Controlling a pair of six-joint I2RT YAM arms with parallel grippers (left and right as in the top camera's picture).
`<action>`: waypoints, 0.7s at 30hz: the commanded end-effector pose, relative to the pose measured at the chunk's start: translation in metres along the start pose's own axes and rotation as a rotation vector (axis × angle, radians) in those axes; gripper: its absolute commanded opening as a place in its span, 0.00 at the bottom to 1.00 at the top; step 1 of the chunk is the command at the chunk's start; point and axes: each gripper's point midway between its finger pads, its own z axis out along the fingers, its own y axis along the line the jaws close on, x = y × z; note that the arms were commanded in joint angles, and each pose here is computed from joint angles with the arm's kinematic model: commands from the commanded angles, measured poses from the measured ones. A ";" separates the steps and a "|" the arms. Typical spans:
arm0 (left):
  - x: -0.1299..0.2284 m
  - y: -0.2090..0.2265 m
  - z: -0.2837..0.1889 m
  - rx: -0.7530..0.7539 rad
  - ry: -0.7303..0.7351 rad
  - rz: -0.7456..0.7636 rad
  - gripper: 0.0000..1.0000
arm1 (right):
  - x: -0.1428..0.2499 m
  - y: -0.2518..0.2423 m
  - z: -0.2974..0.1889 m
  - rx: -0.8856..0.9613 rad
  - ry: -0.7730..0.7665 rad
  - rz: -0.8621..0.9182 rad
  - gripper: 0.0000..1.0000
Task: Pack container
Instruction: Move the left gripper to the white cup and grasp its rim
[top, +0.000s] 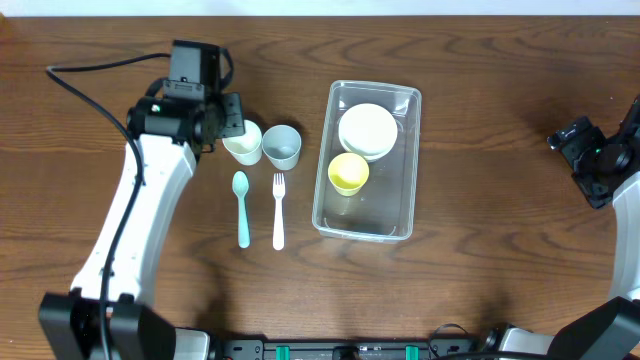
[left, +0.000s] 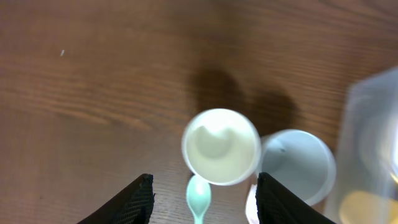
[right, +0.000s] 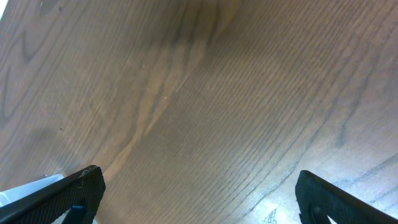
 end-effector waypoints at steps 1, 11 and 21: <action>0.003 0.016 0.018 -0.047 0.040 -0.076 0.54 | -0.004 -0.003 0.000 0.010 -0.009 0.020 0.99; 0.029 0.030 0.072 -0.105 0.189 -0.118 0.54 | -0.004 -0.003 0.000 0.011 -0.009 0.020 0.99; 0.045 0.032 0.093 -0.124 0.258 -0.113 0.50 | -0.004 -0.003 0.000 0.010 -0.009 0.020 0.99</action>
